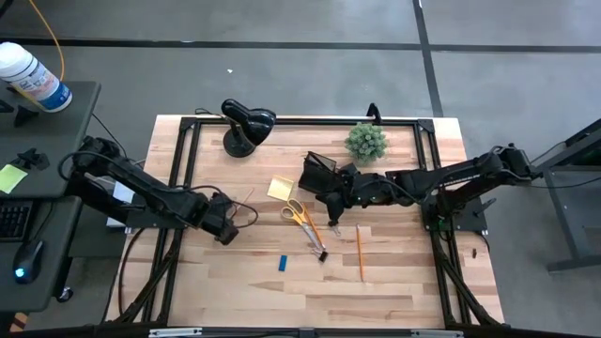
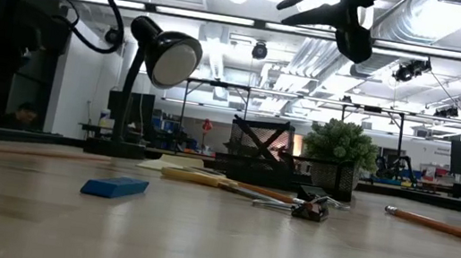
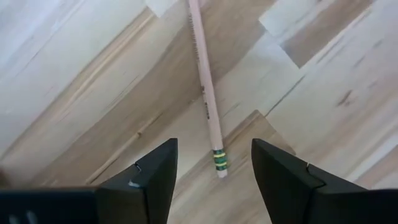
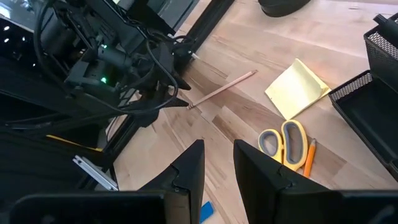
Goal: Pick and place office supplies into organizer
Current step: Put the pink pencil into the desk organizer
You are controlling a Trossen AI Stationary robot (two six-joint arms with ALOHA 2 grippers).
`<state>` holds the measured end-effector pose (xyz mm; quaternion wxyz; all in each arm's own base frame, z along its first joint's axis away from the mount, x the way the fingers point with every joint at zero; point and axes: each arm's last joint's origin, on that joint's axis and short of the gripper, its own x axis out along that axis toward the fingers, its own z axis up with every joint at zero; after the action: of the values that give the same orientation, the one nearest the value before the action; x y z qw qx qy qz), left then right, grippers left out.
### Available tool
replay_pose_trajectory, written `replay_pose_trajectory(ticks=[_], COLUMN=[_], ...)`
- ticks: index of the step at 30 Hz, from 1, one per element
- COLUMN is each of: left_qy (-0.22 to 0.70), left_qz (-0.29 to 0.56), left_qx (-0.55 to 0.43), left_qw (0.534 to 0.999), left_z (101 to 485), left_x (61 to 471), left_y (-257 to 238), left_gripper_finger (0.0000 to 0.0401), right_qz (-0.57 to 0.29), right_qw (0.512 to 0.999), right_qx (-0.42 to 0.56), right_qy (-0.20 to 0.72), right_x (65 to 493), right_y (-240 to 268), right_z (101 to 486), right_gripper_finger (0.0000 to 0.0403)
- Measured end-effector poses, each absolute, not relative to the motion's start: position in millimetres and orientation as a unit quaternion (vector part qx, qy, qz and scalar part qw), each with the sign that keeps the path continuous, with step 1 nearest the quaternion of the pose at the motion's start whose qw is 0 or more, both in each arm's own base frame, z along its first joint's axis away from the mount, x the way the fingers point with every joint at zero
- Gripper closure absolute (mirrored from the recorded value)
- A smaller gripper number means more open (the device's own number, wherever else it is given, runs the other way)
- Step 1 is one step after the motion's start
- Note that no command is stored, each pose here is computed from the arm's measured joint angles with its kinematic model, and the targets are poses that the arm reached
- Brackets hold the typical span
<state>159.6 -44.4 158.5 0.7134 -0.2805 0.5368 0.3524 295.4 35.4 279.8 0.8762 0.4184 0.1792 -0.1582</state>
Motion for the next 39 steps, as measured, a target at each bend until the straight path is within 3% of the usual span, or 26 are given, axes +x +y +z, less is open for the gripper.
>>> replay_pose_trajectory(ticks=[16, 28, 32, 39], left_qy=[0.573, 0.580, 0.581, 0.582], left_qz=[0.354, 0.355, 0.354, 0.353], left_qx=[-0.307, -0.308, -0.308, -0.306], left_qw=[0.672, 0.666, 0.665, 0.665], left_z=[137, 135, 135, 135], left_x=[172, 172, 172, 172], left_y=[-52, -52, -52, -52], left_gripper_finger=[0.0208, 0.0209, 0.0232, 0.0307], right_qz=[-0.142, -0.142, -0.142, -0.142], right_qw=[0.873, 0.873, 0.873, 0.873], right_qx=[0.427, 0.427, 0.427, 0.427], right_qy=[0.190, 0.190, 0.190, 0.190], right_x=[296, 296, 296, 296], right_y=[31, 31, 31, 31], right_z=[280, 280, 280, 280], right_gripper_finger=[0.0320, 0.0320, 0.0320, 0.0320])
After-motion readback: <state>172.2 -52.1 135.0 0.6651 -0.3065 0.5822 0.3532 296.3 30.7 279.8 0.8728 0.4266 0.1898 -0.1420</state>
